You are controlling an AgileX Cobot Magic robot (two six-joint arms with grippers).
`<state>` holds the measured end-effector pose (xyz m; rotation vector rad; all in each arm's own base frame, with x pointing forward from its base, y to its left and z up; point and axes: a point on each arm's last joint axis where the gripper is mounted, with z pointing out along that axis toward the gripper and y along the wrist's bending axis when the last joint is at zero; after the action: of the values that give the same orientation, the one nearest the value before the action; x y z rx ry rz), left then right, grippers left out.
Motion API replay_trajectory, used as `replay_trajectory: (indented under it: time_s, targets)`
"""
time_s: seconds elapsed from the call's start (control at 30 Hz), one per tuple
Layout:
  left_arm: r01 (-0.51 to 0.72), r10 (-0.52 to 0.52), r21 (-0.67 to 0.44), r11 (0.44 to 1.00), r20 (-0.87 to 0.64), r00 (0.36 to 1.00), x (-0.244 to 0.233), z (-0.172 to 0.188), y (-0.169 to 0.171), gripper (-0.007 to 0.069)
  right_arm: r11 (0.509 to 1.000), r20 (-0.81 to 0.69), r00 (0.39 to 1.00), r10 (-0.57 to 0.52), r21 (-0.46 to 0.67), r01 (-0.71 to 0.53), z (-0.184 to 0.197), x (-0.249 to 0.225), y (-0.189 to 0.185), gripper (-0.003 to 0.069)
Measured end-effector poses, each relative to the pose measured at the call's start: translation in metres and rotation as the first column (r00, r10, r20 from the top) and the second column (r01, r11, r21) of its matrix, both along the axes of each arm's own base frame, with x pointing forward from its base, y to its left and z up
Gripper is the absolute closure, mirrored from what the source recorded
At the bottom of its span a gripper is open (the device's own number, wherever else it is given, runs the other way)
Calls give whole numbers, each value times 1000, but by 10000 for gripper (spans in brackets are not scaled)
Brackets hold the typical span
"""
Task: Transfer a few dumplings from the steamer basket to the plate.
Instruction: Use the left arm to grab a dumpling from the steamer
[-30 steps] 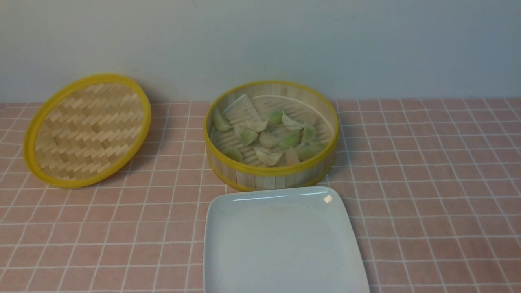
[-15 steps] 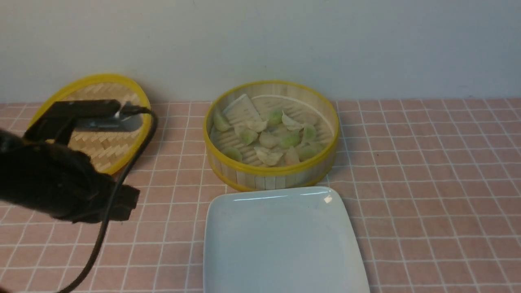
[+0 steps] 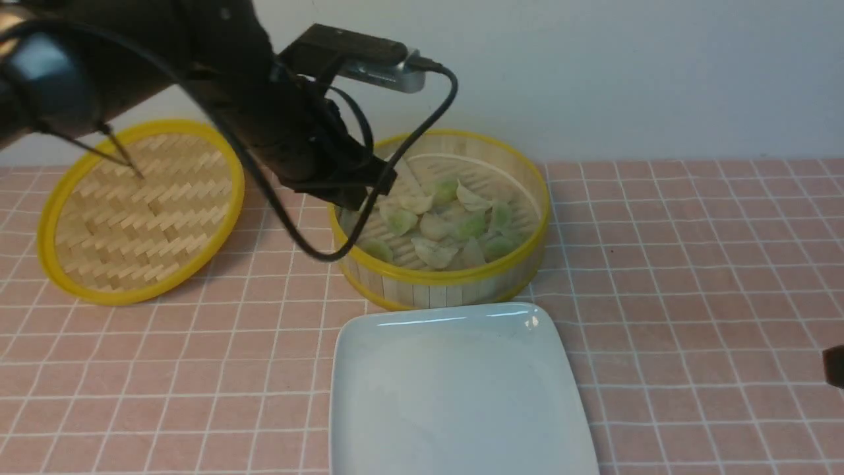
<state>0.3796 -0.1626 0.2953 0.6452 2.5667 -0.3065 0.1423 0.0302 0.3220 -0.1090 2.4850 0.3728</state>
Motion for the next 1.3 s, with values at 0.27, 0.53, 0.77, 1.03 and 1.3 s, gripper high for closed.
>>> replay_trajectory:
  time_s: [0.27, 0.53, 0.77, 1.03, 1.3]
  targets:
    - [-3, 9, 69, 998, -90, 996, 50, -56, -19, 176, 999, -12, 1000, 15, 41, -14, 1, -1, 4, 673]
    - [-10, 19, 84, 996, -107, 994, 74, -101, -28, 137, 999, -13, 1000, 18, 47, -18, 1, -1, 4, 673]
    - [1, 11, 146, 989, -80, 997, 80, -114, -25, 137, 999, -6, 999, 35, 38, -35, 1, -1, 4, 673]
    - [12, 5, 166, 986, -101, 995, 81, -127, -26, 283, 998, -5, 999, 39, 39, -38, 1, -2, 5, 673]
    - [12, 9, 173, 985, -117, 993, 81, -118, -26, 304, 998, 1, 999, 53, 32, -53, 1, -2, 5, 673]
